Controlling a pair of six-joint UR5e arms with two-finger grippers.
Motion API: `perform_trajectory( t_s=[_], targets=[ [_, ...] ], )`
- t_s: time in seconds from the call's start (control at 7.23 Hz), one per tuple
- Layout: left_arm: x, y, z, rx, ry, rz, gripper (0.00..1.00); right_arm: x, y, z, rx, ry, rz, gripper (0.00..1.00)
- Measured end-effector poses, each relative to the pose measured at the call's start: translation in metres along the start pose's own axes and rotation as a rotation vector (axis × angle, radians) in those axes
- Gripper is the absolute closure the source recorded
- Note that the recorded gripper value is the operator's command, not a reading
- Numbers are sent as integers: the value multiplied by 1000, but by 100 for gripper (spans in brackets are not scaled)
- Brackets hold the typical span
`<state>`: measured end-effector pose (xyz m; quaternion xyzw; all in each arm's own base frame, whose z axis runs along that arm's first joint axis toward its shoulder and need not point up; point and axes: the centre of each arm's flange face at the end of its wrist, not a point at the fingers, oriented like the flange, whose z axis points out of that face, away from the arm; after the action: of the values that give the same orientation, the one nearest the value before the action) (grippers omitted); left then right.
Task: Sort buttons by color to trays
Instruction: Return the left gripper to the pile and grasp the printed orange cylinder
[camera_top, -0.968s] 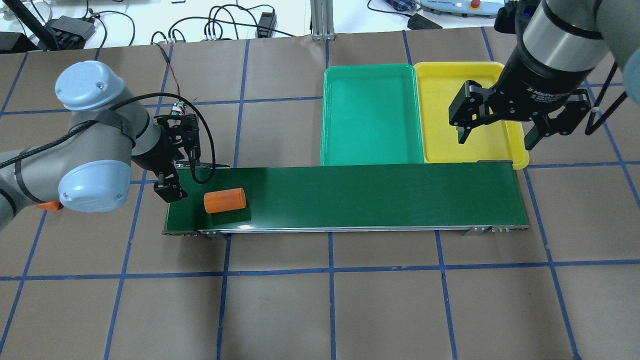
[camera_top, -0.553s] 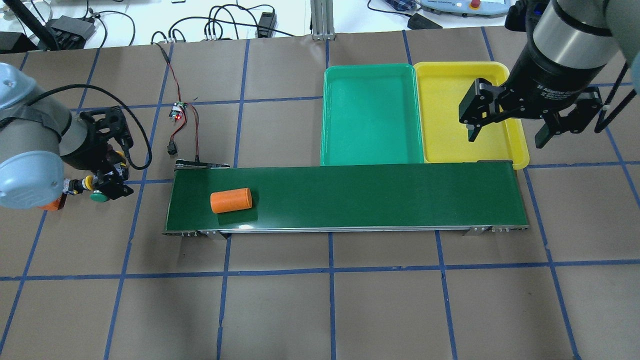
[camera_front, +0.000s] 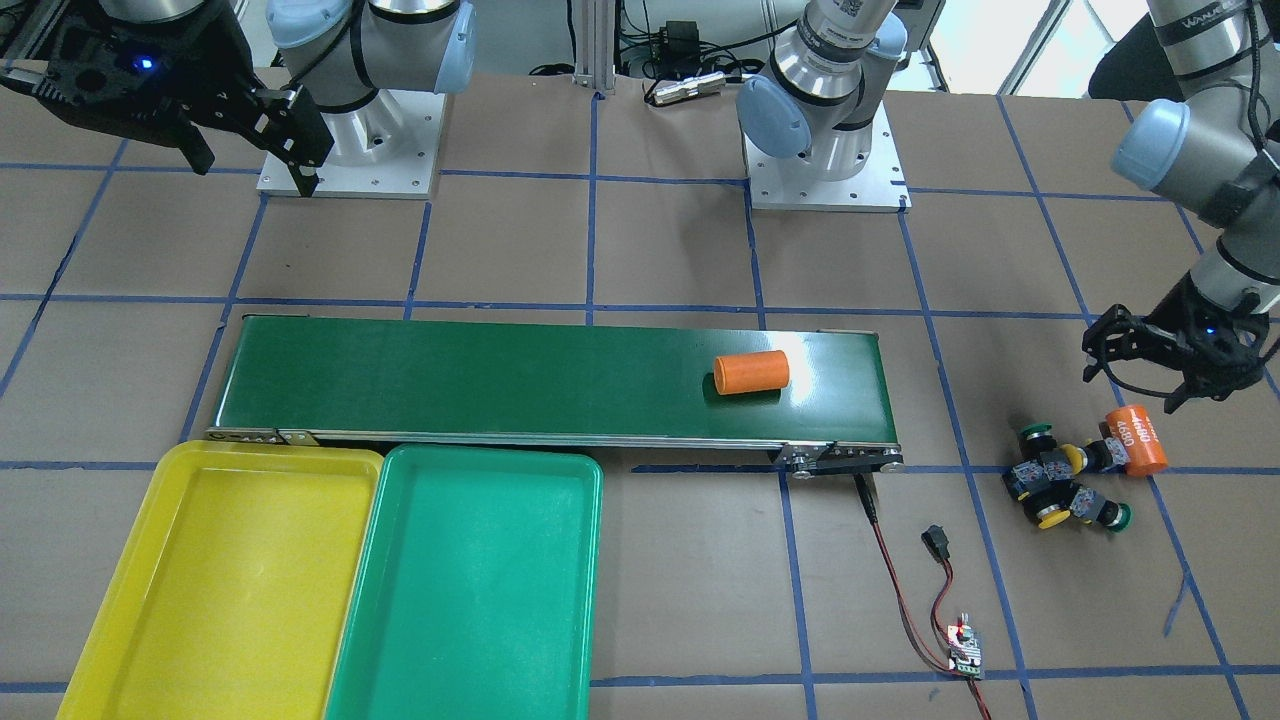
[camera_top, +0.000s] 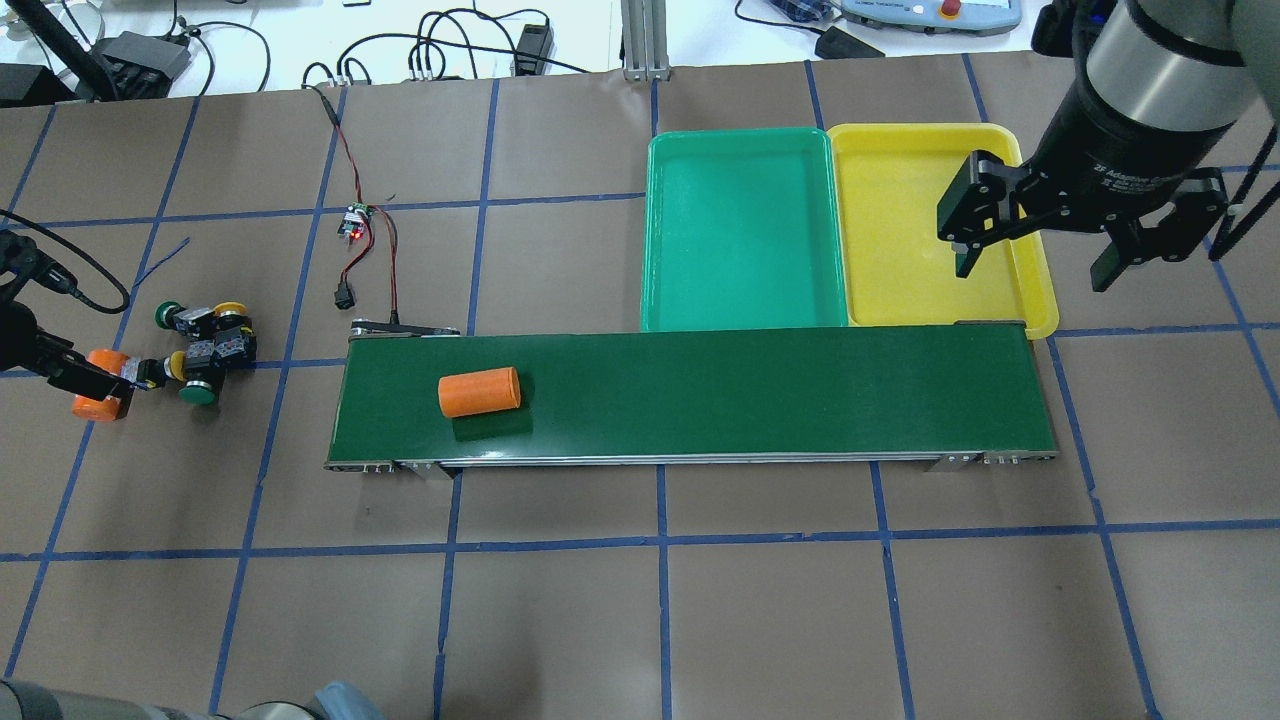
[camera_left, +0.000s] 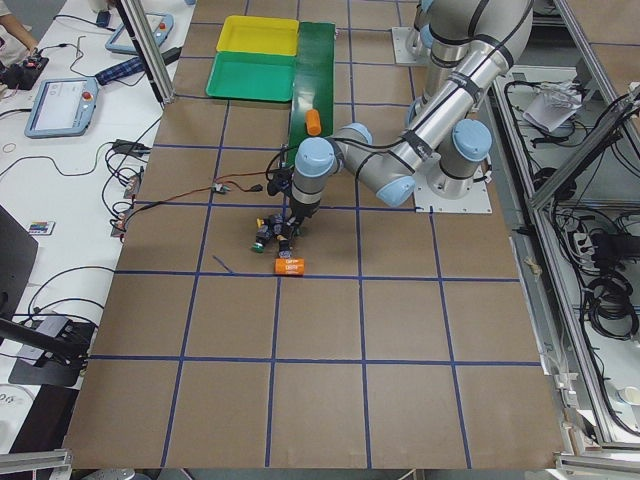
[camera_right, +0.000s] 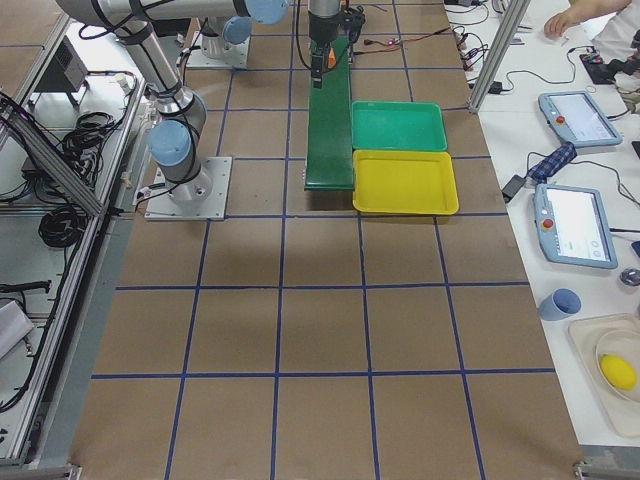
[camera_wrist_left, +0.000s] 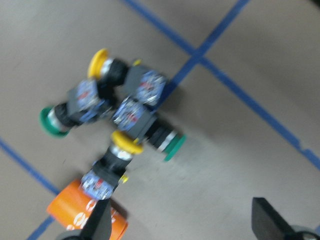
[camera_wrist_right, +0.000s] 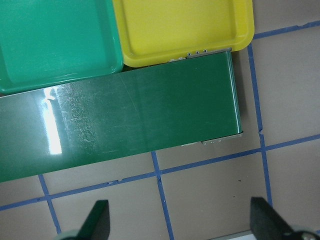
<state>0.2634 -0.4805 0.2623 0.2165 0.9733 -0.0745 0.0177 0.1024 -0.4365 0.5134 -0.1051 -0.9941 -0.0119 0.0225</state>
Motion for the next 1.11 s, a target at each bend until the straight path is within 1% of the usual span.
perform_trajectory(
  t_s=[0.14, 0.28, 0.41, 0.55, 0.69, 0.83, 0.97, 1.11],
  targets=[
    [-15, 2, 17, -2, 8, -126, 0, 2, 0, 0, -3, 0, 5, 0],
    [-32, 6, 29, -6, 14, -192, 2, 3, 0, 0, -4, 0, 7, 0],
    [-46, 10, 39, -11, 20, -227, 2, 3, 0, 0, -3, -1, 7, 0],
    [-56, 15, 52, -18, 31, -251, 8, 3, 0, -1, -2, -1, 7, 0],
    [-63, 21, 66, -25, 43, -274, 29, 3, 0, -1, -1, -1, 7, 0],
    [-66, 27, 78, -40, 45, -286, 56, 3, 0, -1, -1, -1, 8, 0],
    [-68, 33, 85, -76, 31, -287, 79, 3, 0, -1, -2, -1, 8, 0],
    [-70, 38, 88, -111, 11, -283, 87, 3, 0, -1, -2, -1, 9, 0]
  ],
)
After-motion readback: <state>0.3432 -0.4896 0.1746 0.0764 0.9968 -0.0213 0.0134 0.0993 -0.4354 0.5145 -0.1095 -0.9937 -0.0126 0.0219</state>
